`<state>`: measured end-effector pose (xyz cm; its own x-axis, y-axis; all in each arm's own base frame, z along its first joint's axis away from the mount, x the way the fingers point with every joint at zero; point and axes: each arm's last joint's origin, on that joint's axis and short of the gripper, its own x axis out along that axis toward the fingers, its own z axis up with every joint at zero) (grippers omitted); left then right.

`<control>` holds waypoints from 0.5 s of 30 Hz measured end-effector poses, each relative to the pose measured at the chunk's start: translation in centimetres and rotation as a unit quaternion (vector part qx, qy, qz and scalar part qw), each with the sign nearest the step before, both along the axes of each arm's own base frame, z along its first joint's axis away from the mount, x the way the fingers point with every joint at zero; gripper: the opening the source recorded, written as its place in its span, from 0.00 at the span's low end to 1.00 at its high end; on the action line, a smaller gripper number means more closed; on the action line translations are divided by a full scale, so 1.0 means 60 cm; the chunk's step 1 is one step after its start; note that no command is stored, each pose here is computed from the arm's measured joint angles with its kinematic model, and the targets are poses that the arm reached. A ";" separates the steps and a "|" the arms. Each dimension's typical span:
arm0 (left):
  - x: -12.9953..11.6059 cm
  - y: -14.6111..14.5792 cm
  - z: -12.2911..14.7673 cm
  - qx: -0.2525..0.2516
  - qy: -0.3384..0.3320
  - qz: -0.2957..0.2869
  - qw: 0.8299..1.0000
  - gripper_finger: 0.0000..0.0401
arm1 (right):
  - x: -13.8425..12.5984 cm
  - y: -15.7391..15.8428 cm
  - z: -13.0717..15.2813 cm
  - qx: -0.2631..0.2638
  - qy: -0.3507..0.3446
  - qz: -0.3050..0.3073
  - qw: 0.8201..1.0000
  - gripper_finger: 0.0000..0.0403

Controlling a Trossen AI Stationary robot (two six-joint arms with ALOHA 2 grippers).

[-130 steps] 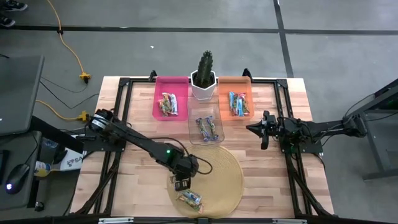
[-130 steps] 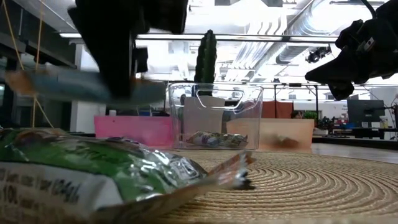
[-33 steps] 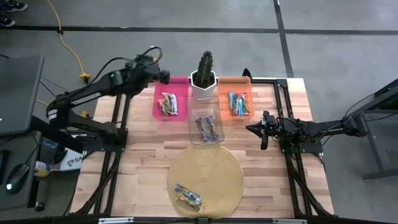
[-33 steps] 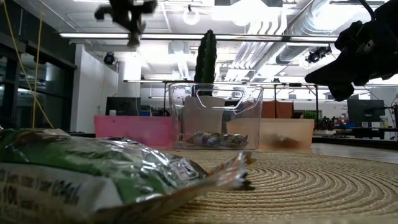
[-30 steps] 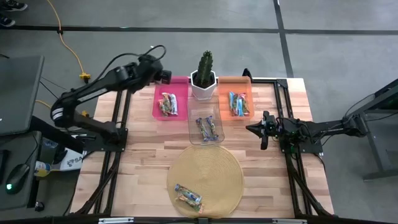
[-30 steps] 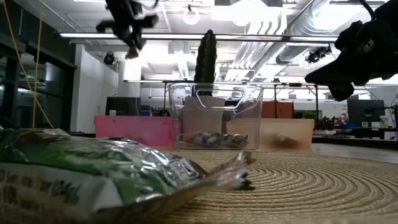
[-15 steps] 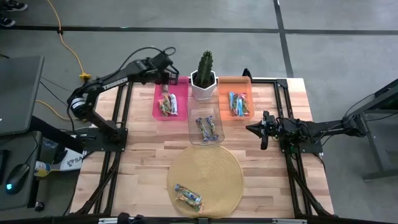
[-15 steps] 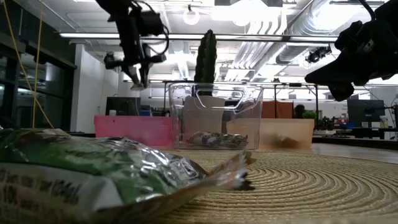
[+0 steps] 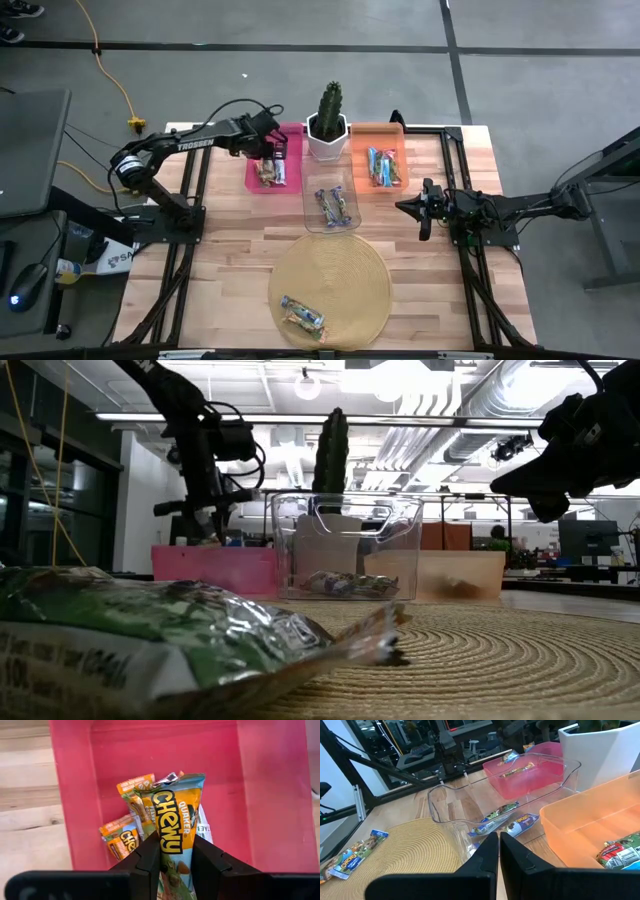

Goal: Pick and place Granola Bars by type
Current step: Put the yellow granola bar into the pink bin, then put the blue granola bar into the transparent bin

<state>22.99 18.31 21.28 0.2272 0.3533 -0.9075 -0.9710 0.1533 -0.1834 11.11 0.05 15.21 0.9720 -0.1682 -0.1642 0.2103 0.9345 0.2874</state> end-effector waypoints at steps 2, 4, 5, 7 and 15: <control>0.002 -0.002 0.000 0.005 0.000 -0.006 1.000 0.21 | 0.000 0.000 0.000 0.000 0.000 0.000 1.000 0.00; 0.004 -0.001 0.000 0.009 0.001 -0.016 1.000 0.21 | 0.000 0.000 0.000 0.000 0.000 0.000 1.000 0.00; 0.007 -0.002 -0.003 0.010 0.003 -0.023 1.000 0.21 | 0.000 0.000 0.000 0.000 0.000 0.000 1.000 0.00; 0.010 -0.001 -0.007 0.008 0.007 -0.032 0.999 0.21 | 0.000 0.000 0.000 0.000 0.000 0.000 1.000 0.00; 0.020 -0.004 -0.022 -0.013 0.012 -0.060 0.998 0.28 | 0.000 0.000 0.000 0.000 0.000 0.000 1.000 0.00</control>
